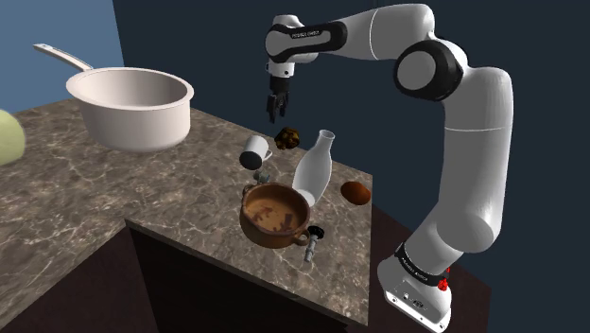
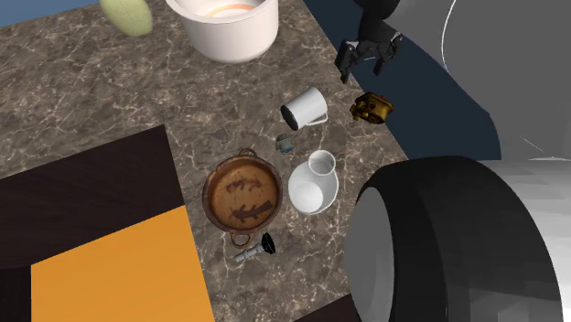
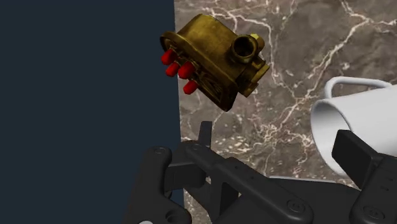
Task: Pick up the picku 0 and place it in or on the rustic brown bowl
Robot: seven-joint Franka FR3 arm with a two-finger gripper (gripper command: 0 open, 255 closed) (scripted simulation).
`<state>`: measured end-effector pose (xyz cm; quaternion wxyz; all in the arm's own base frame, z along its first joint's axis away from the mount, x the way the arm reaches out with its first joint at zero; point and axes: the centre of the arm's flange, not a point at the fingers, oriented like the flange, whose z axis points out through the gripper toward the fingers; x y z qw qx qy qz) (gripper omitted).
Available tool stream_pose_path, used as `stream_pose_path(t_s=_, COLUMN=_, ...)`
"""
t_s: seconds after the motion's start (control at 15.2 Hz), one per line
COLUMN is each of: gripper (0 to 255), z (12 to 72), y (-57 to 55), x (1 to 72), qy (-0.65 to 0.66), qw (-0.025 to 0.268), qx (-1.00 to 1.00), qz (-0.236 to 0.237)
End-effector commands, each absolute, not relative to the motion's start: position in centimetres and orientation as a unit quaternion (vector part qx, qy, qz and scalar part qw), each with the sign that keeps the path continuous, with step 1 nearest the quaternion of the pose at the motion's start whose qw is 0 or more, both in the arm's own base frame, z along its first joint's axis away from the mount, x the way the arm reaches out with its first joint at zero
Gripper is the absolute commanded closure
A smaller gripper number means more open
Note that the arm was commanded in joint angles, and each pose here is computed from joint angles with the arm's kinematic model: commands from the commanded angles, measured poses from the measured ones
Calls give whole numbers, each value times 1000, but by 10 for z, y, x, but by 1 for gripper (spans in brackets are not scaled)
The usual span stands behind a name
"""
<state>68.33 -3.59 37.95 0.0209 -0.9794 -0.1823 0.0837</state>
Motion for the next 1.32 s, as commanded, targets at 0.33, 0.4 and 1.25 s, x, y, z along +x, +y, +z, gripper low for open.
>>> stream_pose_path(t_s=0.33, gripper=0, z=344, y=-55, x=706, qy=-181, qw=-7, qx=-983, qz=-1)
stream_pose_path(t_s=0.4, gripper=0, z=344, y=-55, x=706, qy=-181, qw=-7, qx=-983, qz=-1)
stream_pose_path(t_s=1.25, gripper=255, z=352, y=-49, x=715, qy=-181, qw=-7, qx=-983, qz=-1)
